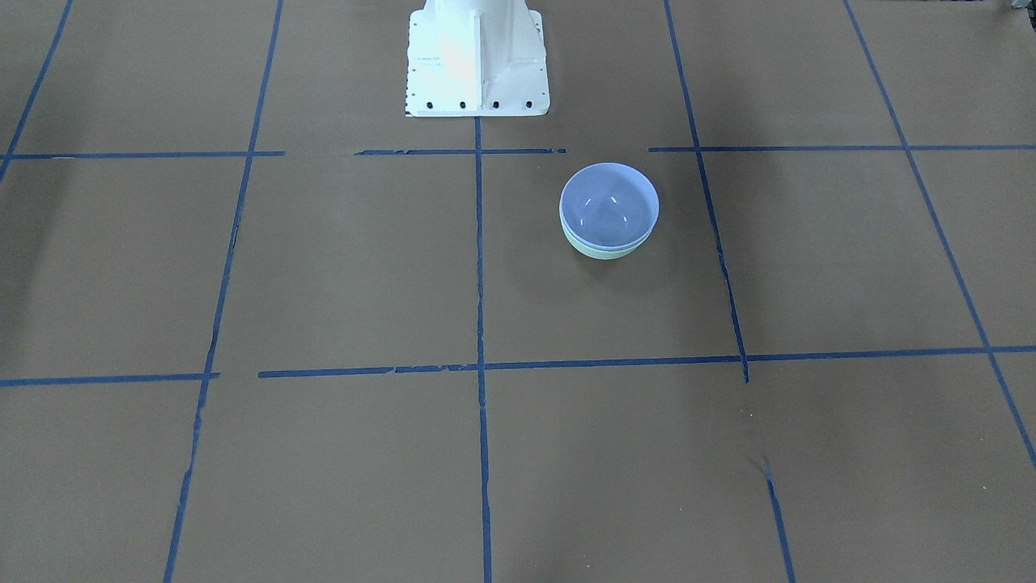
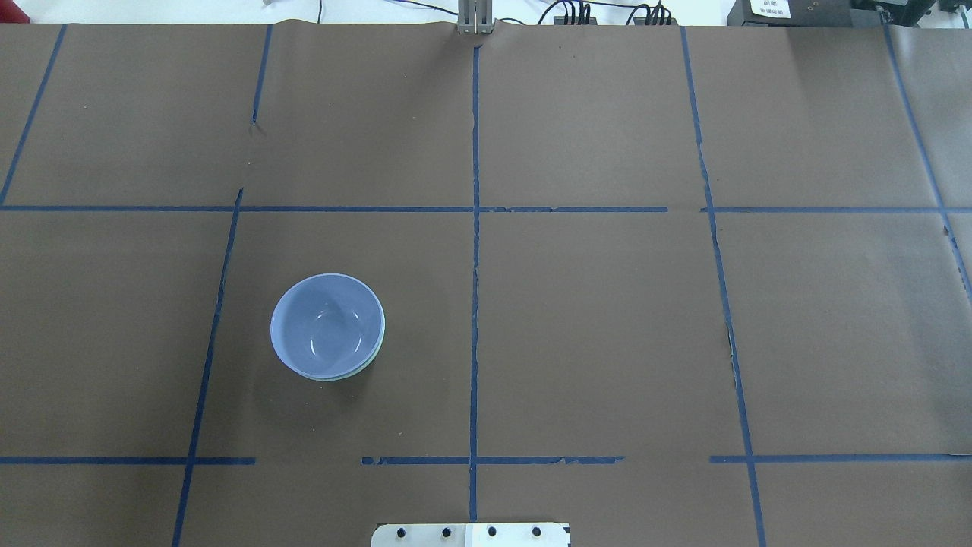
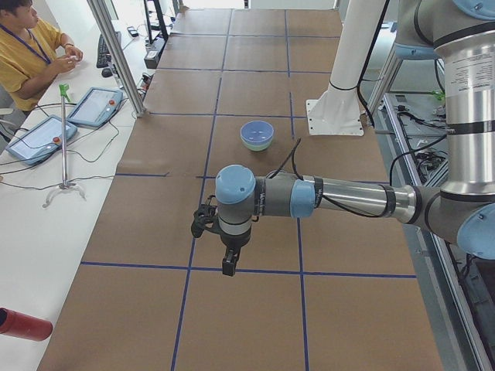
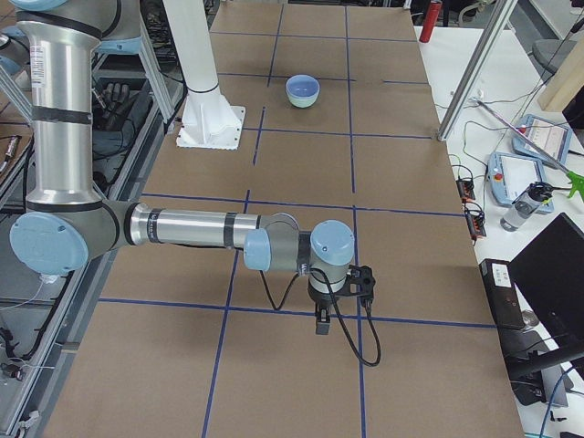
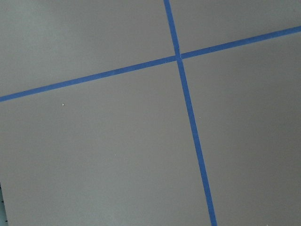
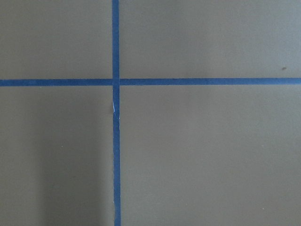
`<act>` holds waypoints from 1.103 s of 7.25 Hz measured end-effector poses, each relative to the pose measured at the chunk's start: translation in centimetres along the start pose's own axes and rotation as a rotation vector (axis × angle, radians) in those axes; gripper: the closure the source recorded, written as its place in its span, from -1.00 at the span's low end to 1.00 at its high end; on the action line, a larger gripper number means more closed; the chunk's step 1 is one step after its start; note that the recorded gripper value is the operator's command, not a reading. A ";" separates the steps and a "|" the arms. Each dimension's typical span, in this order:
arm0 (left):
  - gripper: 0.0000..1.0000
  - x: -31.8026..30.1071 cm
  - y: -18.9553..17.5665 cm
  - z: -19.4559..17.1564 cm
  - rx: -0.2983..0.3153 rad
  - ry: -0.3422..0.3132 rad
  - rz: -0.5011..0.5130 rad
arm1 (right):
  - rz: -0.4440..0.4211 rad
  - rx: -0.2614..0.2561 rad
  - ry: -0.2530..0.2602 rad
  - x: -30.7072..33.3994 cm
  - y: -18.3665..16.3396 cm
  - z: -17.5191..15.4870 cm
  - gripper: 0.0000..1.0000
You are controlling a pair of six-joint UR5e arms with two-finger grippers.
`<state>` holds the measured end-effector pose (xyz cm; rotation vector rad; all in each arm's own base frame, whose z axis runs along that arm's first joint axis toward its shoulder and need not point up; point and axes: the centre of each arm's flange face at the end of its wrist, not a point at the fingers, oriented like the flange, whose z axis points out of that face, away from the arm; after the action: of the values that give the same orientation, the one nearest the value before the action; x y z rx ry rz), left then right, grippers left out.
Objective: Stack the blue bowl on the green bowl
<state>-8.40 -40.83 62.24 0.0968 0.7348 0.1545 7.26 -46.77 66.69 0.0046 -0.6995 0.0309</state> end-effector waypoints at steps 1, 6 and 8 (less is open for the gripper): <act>-1.00 0.0 0.6 0.3 -0.001 0.023 -0.007 | 0.000 0.000 0.000 0.0 0.0 0.0 -1.00; -1.00 0.0 0.7 0.4 0.021 0.034 0.011 | 0.000 0.000 0.000 0.0 0.0 0.0 -1.00; -1.00 0.0 0.7 0.3 0.023 0.034 0.013 | 0.000 0.000 -0.001 0.0 0.0 0.0 -1.00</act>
<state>-8.20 -40.19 62.56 0.1207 0.7702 0.1603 7.25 -46.77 66.69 0.0042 -0.7006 0.0311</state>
